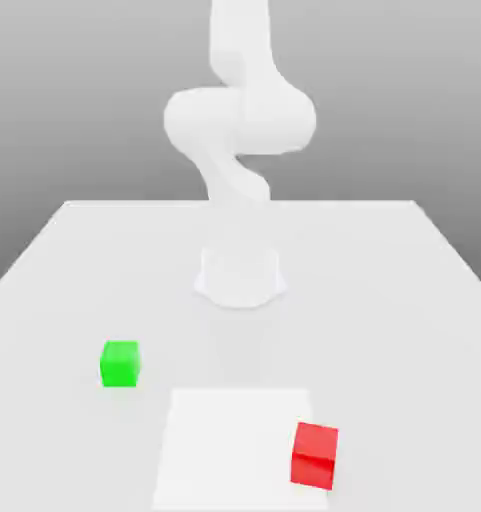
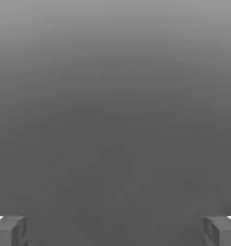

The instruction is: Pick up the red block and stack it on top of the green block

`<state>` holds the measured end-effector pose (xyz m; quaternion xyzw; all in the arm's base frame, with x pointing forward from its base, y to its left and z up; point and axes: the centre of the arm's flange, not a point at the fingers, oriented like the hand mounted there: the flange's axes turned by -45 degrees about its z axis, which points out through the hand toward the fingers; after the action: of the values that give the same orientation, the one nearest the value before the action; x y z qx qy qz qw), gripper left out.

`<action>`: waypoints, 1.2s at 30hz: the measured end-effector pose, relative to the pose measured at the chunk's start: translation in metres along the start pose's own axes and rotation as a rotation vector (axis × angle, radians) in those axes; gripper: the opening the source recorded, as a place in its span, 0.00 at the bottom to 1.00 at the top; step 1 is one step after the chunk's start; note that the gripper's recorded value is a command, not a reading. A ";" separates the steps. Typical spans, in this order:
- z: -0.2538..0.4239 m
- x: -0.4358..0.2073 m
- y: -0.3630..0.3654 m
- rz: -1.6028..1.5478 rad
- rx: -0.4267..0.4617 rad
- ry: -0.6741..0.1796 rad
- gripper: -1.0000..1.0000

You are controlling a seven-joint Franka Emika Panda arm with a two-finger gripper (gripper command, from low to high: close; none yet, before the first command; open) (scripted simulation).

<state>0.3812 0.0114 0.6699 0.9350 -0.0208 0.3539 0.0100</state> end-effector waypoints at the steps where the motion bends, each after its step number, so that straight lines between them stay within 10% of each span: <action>1: 0.023 -0.002 -0.005 0.007 -0.014 -0.033 0.50; 23: 0.374 -0.236 -0.078 0.174 -0.077 -0.679 0.50; 29: 0.426 -0.294 -0.083 0.195 -0.068 -0.720 0.50; 30: 0.432 -0.299 -0.083 0.194 -0.068 -0.721 0.00; 36: 0.434 -0.302 -0.083 0.194 -0.068 -0.720 0.00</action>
<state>0.4460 0.0898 0.1440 0.9924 -0.1230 0.0009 -0.0005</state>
